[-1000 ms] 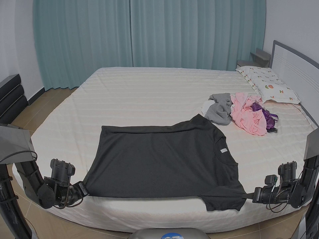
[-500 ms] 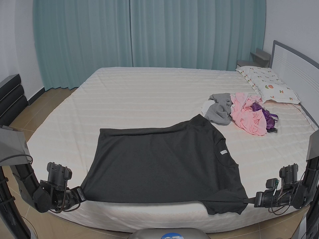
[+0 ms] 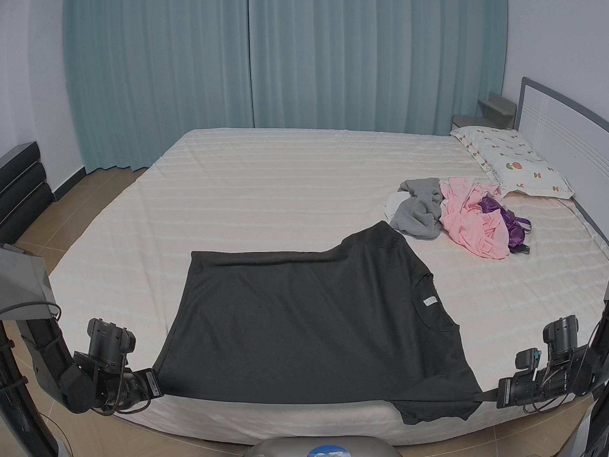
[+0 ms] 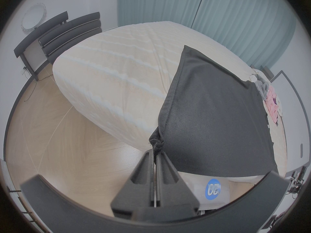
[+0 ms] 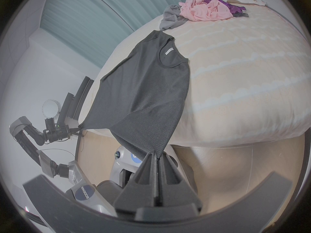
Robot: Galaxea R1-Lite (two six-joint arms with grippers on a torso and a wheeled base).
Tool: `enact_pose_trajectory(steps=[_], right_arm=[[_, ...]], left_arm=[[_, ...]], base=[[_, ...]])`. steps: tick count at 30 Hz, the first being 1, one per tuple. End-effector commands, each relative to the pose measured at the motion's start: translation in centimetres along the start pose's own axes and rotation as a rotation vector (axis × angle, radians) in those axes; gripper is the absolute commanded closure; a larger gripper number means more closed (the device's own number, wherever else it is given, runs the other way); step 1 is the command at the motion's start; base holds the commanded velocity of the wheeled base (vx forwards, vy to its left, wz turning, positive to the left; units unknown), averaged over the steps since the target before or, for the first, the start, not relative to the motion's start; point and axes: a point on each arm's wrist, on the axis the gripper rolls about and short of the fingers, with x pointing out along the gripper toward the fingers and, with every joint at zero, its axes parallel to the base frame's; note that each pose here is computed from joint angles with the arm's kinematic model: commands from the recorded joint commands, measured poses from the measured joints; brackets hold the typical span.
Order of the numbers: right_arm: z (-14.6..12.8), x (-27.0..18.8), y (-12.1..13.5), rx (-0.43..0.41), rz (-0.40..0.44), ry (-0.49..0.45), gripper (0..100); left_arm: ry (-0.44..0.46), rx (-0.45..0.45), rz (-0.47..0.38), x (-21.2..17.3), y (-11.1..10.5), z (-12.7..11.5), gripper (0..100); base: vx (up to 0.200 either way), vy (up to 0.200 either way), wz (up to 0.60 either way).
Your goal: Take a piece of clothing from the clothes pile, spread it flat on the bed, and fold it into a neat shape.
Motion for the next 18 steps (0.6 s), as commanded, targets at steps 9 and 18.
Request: enact_pose_trajectory(steps=[9,18], right_arm=[[-0.9,-1.7,0.5,-0.040,-0.007,0.013,100],[-1.3,-2.3,0.8,-0.042,-0.011,0.028,100]], left_arm=[[0.013,0.071,0.006,-1.3,0.7,-1.0,100],[0.020,0.116,0.007,-2.0,0.9,-1.6,100]], base=[[0.000,0.000,0.00],[0.000,0.000,0.00]])
